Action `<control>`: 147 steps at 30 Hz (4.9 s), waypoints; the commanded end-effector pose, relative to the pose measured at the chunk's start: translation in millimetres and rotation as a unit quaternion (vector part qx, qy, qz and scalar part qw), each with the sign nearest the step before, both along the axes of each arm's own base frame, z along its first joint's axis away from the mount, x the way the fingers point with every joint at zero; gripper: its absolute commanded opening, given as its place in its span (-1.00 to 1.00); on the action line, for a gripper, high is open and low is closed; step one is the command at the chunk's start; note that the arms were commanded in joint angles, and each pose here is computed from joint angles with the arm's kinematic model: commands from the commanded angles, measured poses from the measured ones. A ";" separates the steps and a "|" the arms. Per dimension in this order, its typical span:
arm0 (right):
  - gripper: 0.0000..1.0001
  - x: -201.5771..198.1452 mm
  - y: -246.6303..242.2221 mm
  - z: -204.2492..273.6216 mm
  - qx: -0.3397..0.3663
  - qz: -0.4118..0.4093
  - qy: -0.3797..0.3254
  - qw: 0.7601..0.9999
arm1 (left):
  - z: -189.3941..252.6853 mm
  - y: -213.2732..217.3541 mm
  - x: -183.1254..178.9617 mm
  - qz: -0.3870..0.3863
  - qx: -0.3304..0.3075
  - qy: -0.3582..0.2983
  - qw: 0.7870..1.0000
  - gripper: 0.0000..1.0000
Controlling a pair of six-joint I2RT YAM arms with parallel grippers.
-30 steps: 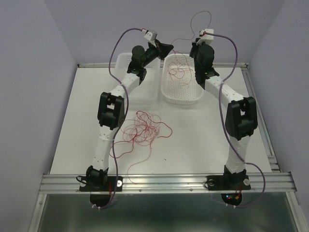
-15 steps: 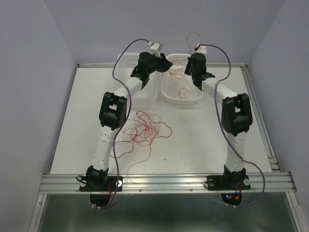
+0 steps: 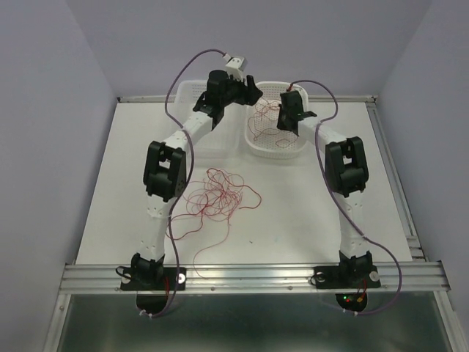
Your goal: Untangle the cables
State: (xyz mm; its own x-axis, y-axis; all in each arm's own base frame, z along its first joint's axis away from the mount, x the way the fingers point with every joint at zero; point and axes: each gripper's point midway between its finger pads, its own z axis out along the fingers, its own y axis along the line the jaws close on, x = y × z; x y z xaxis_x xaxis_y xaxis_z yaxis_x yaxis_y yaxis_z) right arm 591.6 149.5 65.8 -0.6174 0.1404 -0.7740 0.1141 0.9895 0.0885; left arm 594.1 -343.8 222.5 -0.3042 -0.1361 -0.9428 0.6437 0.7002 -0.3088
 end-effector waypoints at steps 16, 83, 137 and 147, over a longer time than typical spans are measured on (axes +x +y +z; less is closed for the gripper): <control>0.45 -22.7 27.2 186.2 0.036 0.074 -0.145 0.986 | 214.6 104.1 -100.9 0.005 0.124 -0.217 0.968 0.58; 0.38 -270.0 114.7 145.6 0.132 0.282 -0.171 0.935 | -124.4 154.4 -264.0 -0.519 0.479 -0.171 0.687 0.08; 0.61 -267.0 211.1 288.3 0.235 0.449 -0.407 0.760 | 462.9 198.9 -344.1 0.096 0.152 -0.549 0.817 -1.00; 0.66 -288.9 176.3 270.4 0.222 0.420 -0.405 0.781 | 415.6 180.7 -250.4 0.117 0.205 -0.511 0.827 -1.00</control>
